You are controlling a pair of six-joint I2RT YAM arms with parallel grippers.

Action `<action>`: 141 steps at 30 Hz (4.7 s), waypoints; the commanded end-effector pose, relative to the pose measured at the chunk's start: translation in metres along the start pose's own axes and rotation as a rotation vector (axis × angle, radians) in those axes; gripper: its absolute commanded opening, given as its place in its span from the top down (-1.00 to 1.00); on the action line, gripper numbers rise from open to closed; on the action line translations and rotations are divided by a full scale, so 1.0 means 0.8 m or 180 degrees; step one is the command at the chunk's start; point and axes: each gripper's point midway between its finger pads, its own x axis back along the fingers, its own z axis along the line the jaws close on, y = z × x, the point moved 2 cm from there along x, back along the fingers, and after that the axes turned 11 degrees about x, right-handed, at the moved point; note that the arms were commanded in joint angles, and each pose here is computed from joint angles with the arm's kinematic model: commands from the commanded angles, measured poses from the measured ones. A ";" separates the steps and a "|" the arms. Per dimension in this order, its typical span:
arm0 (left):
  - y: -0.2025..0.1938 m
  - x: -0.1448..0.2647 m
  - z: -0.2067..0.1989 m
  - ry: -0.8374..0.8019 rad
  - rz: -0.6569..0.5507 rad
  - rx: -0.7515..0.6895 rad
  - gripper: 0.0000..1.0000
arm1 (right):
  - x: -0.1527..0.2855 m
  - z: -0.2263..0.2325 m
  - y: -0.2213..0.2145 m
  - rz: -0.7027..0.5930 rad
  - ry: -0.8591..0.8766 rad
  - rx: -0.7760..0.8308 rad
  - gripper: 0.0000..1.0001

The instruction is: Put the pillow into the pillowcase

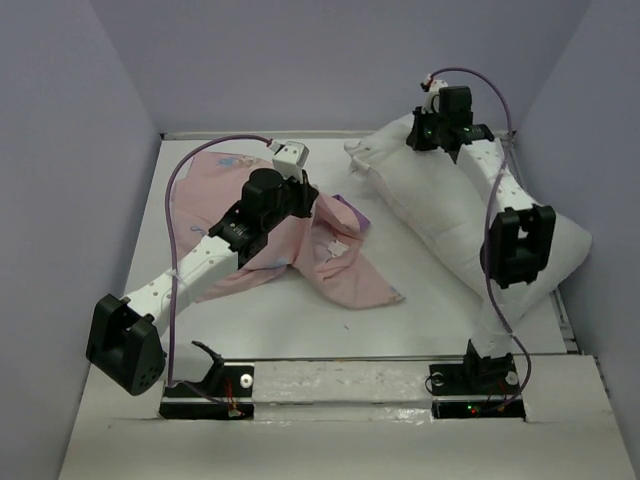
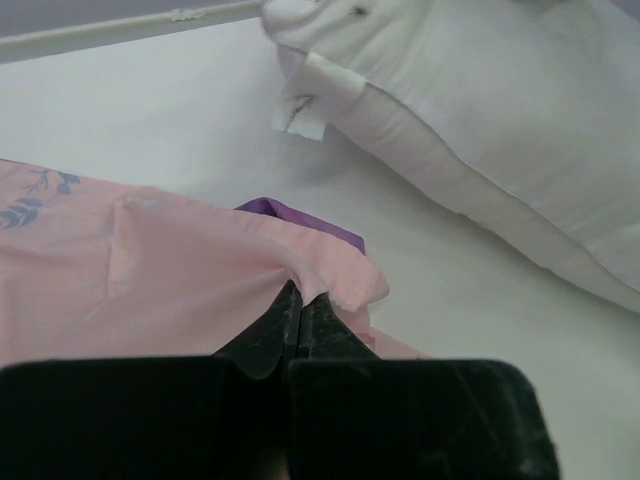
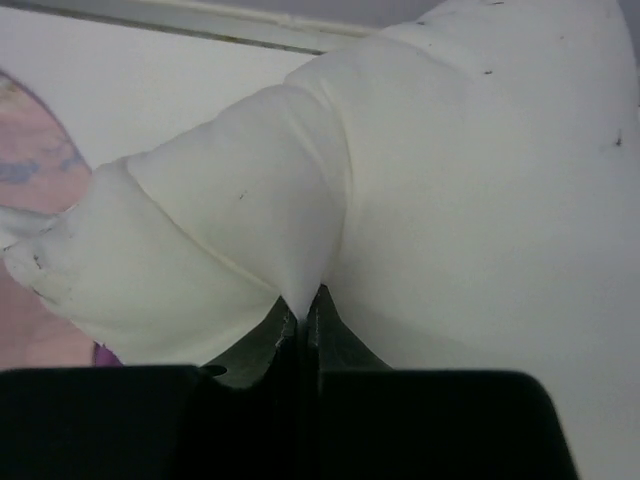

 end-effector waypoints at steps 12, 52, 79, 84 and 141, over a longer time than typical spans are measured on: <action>0.056 0.002 0.023 -0.0255 -0.0388 0.0556 1.00 | 0.427 0.240 -0.046 -0.2202 0.2943 0.0628 1.00; 0.044 0.045 -0.012 -0.0308 -0.0173 0.0228 1.00 | 0.254 0.292 -0.043 -0.1525 0.1941 0.0801 1.00; 0.067 0.001 -0.072 -0.0698 0.0285 -0.0015 1.00 | 0.252 0.374 -0.091 -0.1328 0.2683 0.1546 1.00; 0.060 0.038 -0.047 -0.0368 0.0150 -0.0128 1.00 | 0.285 0.386 -0.051 -0.1471 0.2965 0.1702 1.00; -0.015 0.102 0.055 0.0775 -0.0704 0.1083 -0.08 | 0.156 0.199 0.018 -0.1894 0.0808 -0.0180 1.00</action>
